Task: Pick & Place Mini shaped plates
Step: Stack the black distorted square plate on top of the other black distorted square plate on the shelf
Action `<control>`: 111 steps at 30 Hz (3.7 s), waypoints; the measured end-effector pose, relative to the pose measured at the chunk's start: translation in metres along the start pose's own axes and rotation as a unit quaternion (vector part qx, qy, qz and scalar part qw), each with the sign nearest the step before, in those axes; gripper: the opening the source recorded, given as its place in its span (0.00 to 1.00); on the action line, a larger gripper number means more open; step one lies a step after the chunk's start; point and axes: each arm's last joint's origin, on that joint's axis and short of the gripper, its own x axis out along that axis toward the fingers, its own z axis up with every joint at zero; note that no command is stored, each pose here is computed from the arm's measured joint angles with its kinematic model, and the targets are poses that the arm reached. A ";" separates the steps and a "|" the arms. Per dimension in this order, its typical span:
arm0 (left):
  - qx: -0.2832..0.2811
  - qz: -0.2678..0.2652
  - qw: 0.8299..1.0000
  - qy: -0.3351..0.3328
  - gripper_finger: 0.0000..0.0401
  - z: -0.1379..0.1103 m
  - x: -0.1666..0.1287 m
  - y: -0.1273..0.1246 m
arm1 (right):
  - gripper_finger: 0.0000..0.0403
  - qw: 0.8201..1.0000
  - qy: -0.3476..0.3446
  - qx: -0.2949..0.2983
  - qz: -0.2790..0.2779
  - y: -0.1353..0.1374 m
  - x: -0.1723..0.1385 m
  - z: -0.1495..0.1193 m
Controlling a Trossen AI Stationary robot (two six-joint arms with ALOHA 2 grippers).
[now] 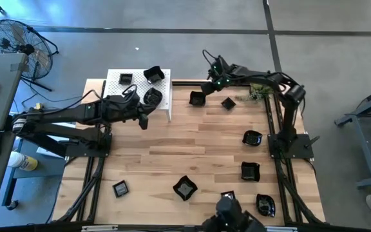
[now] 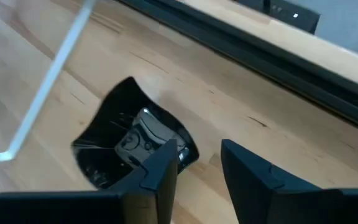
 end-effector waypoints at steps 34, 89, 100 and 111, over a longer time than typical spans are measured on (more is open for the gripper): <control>0.031 0.002 0.999 0.028 0.01 -0.004 -0.006 0.004 | 0.01 0.998 0.027 -0.026 0.057 -0.006 0.024 -0.004; 0.081 -0.093 0.985 0.119 0.01 -0.016 0.000 -0.001 | 0.17 0.970 -0.040 -0.186 0.153 0.199 -0.044 -0.119; 0.065 -0.072 0.976 0.193 0.01 -0.039 0.038 -0.012 | 0.03 0.960 -0.090 -0.177 0.200 0.138 -0.078 -0.164; -0.190 0.032 0.956 0.222 0.01 -0.058 0.054 -0.020 | 0.01 0.964 -0.102 -0.145 0.197 0.083 -0.102 -0.208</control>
